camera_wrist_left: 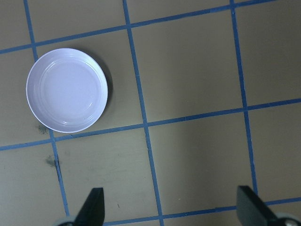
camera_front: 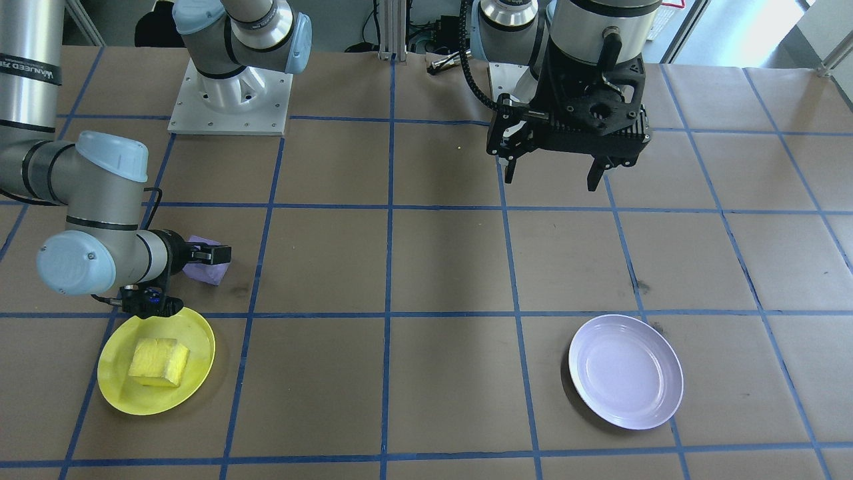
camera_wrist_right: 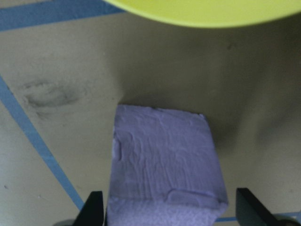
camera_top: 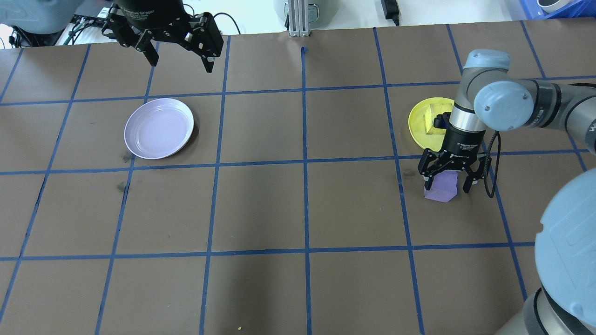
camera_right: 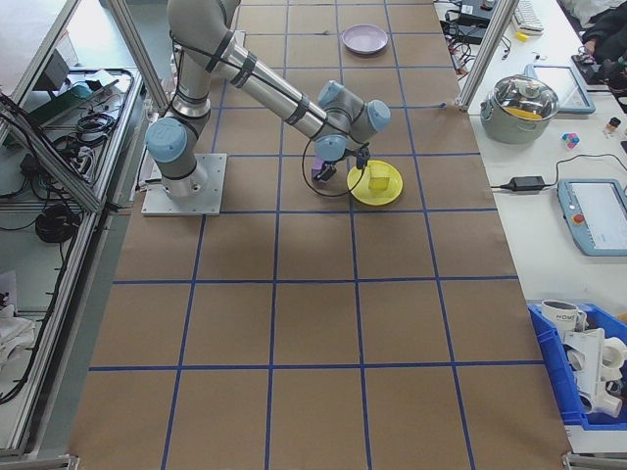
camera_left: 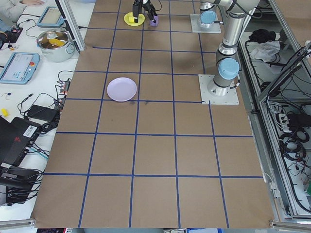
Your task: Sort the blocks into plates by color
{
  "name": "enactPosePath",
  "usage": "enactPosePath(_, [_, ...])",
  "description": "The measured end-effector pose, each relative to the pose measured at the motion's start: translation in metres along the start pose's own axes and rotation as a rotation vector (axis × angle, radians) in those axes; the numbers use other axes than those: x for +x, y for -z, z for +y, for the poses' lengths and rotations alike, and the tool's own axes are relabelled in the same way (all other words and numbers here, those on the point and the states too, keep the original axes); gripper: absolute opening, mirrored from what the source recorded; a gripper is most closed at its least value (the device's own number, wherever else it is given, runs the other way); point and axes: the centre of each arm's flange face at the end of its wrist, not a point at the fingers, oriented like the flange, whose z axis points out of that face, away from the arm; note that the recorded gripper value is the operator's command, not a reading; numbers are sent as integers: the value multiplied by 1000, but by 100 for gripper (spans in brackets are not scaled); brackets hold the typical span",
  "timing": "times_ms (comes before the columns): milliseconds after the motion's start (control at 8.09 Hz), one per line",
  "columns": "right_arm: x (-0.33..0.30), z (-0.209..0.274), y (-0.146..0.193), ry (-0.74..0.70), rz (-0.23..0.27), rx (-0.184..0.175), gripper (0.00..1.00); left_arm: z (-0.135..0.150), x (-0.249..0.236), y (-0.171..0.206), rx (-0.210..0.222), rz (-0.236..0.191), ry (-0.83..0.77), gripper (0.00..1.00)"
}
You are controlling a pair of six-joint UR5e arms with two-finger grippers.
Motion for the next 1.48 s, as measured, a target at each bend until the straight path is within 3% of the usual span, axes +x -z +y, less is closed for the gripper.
enactPosePath(124, [1,-6,-1,-2,4,19,1,0,0,0,0,0,0,100])
enactPosePath(494, [-1,-8,5,-76,-25,47,0,-1,0,-2,-4,0,-1,100])
enactPosePath(618, [-3,0,18,-95,-44,72,0,1,1,-4,-8,0,-1,100])
enactPosePath(865, [-15,27,57,-99,-126,105,0,3,1,-7,-4,1,-2,100])
enactPosePath(989, [-33,37,78,-80,-175,125,0,3,1,-7,0,0,-3,100])
enactPosePath(1483, [-196,72,117,-92,-265,198,0,3,-1,-6,4,-2,-13,100])
